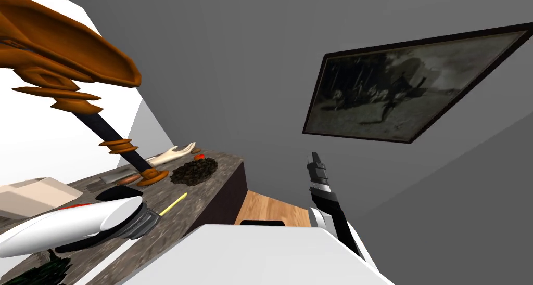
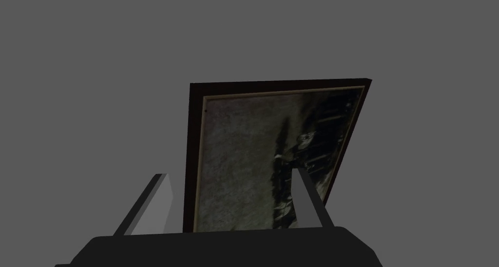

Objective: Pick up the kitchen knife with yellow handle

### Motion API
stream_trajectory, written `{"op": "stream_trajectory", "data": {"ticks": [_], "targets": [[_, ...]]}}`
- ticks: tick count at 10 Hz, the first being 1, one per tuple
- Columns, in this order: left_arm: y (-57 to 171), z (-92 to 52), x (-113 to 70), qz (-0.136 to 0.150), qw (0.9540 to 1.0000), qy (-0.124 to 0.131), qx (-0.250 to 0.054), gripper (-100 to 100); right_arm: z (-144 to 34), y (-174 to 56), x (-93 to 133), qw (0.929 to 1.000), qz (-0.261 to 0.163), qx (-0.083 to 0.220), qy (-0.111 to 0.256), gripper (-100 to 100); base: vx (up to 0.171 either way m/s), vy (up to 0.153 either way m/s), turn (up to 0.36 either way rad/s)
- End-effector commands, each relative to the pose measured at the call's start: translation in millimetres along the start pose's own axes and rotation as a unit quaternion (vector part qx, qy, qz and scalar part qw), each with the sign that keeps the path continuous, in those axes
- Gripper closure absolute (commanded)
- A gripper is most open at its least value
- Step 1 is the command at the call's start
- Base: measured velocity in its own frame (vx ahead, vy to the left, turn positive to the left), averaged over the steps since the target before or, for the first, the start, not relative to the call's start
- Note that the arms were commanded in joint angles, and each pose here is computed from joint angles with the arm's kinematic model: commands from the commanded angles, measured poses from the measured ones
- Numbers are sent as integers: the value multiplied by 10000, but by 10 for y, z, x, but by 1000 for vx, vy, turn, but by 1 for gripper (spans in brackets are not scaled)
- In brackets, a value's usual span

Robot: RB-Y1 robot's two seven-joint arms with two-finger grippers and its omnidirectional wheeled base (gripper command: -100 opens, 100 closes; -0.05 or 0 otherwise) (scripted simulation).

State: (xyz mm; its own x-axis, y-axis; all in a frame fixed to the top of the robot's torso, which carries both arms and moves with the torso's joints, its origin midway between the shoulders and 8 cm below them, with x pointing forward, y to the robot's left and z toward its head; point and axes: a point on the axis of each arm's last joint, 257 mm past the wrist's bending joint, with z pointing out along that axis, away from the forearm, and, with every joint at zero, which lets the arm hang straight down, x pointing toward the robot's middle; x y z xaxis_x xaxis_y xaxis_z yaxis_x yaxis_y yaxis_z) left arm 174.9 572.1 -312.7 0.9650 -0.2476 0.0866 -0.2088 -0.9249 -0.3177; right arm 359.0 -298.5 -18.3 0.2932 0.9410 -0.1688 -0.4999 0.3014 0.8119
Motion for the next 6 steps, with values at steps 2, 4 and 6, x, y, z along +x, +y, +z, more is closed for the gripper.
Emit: {"op": "stream_trajectory", "data": {"ticks": [2,4,6], "targets": [[117,-100,36,224,9997,64,-26,100,0,0,0,10000,0,0,0,0,100,33,181],[211,-176,59,395,9991,114,-48,100,0,0,0,10000,0,0,0,0,94,3,182],[186,-149,67,350,9993,97,-43,0,1,1,1,10000,1,-1,0,0,22,-5,15]]}}
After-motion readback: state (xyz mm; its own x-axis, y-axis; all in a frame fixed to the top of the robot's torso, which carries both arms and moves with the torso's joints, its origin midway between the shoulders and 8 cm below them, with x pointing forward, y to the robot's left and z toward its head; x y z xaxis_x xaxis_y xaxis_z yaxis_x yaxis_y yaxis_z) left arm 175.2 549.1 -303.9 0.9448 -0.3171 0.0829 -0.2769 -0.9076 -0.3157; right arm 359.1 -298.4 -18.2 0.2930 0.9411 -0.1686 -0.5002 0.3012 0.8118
